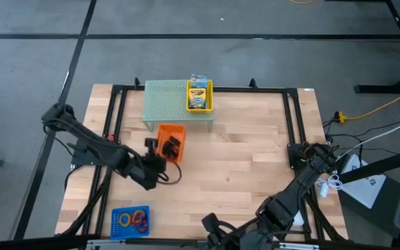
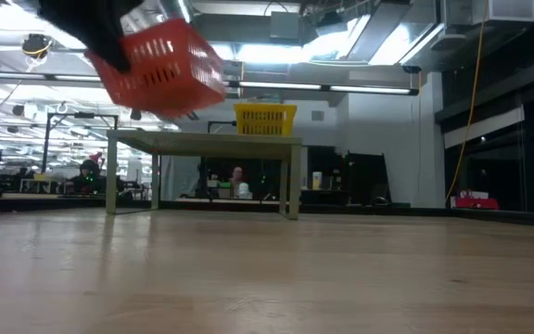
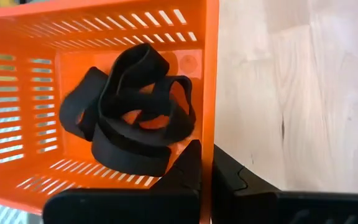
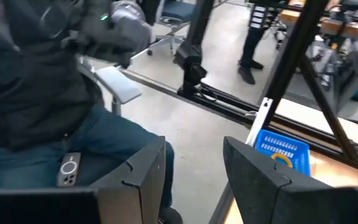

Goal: Pick & Place Office Desk Supplies
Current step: Put the orange bin on the shelf

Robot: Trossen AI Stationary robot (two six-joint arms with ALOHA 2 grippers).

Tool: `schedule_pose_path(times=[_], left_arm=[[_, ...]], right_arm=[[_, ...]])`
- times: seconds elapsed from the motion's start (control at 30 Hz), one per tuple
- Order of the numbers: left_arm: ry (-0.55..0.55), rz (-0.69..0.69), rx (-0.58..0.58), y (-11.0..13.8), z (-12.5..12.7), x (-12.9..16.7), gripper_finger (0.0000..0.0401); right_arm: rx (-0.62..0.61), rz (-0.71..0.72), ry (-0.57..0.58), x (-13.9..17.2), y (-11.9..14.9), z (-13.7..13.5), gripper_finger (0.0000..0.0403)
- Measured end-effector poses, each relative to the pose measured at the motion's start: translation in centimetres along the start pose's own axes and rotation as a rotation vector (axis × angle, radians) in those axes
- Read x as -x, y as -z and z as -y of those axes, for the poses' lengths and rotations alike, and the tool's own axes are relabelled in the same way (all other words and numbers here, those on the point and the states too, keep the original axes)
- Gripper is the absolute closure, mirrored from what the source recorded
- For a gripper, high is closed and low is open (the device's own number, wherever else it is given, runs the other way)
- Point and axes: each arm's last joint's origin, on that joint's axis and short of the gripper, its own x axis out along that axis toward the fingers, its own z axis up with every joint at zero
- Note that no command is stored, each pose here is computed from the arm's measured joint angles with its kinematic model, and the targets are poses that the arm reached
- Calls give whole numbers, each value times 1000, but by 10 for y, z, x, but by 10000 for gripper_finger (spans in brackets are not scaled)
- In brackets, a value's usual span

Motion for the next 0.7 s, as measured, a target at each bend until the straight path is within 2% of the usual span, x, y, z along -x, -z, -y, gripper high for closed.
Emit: schedule_pose_path(times=[0.2,0.3,0.4,0.53,0.7], left_arm=[[-14,5,60,-4,-27,30,398],[-48,-45,103,-7,-43,37,398],[-70,-108,138,-6,-59,37,398],[-80,-197,168,-3,-78,30,398],[-83,-245,180,-1,-99,21,398]], right_arm=[[5,-3,-28,-2,0,10,240],[-1,-4,-15,-3,-1,17,240],[-6,-5,-10,-4,-1,21,240],[-9,-7,-59,-5,-1,23,241],[-6,-13,-71,-5,0,22,241]])
